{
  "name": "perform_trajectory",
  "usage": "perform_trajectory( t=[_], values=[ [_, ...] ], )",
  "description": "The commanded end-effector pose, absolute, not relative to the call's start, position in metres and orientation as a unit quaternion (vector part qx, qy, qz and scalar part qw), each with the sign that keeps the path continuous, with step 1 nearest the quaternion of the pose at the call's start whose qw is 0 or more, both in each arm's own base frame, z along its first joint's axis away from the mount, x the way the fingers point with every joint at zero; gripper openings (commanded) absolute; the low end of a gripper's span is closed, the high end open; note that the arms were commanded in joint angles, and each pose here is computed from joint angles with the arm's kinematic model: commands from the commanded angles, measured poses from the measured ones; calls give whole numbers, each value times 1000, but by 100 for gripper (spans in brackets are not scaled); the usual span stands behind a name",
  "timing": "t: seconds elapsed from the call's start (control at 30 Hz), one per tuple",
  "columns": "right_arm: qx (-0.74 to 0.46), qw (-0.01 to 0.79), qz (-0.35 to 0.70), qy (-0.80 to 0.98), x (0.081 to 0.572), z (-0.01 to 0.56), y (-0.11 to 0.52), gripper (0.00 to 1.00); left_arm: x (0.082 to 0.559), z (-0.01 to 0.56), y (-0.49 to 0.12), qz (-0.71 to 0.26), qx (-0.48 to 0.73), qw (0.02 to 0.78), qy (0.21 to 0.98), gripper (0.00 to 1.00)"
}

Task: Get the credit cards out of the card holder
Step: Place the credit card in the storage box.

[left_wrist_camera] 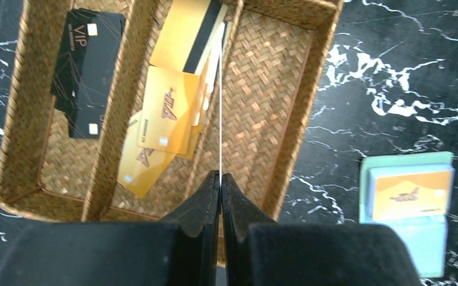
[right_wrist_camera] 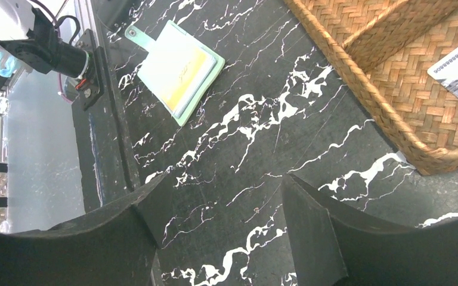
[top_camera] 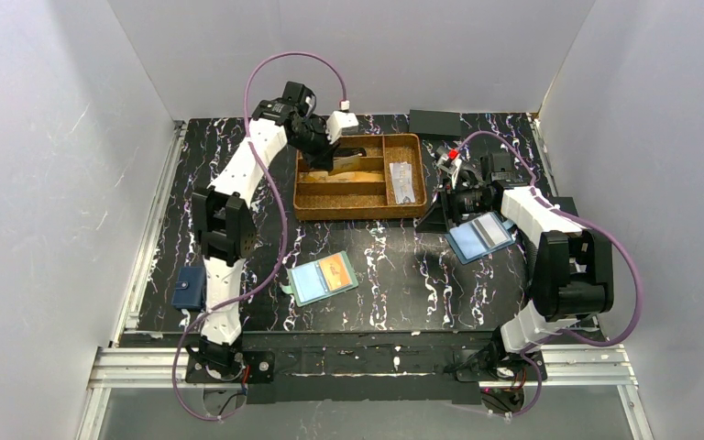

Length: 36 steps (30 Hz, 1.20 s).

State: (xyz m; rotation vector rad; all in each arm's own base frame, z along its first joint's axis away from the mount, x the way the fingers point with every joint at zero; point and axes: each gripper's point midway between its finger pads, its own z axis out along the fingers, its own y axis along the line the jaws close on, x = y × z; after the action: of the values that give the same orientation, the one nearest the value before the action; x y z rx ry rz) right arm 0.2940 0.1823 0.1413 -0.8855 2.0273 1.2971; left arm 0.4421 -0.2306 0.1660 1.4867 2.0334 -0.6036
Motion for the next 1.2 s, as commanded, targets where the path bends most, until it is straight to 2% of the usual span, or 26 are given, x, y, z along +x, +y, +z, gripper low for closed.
perform_trajectory(
  t=[0.0,0.37,0.87,1.0,1.1,1.17],
  values=[
    [-348,302,497,735,291,152,184,75,468,174,-242,-196,593,321,712,0],
    [-349,299,509,728,287,153,185,75,496,139,-247,-180,609,323,702,0],
    [-345,291,517,727,287,150,186,74,491,94,-254,-215,608,292,707,0],
    [-345,290,518,727,287,149,186,74,491,87,-253,-216,605,287,711,3],
    [-344,289,520,726,287,149,186,74,499,85,-250,-199,589,290,728,15],
    [-344,288,520,726,287,149,186,74,507,84,-246,-182,578,294,739,16]
  ],
)
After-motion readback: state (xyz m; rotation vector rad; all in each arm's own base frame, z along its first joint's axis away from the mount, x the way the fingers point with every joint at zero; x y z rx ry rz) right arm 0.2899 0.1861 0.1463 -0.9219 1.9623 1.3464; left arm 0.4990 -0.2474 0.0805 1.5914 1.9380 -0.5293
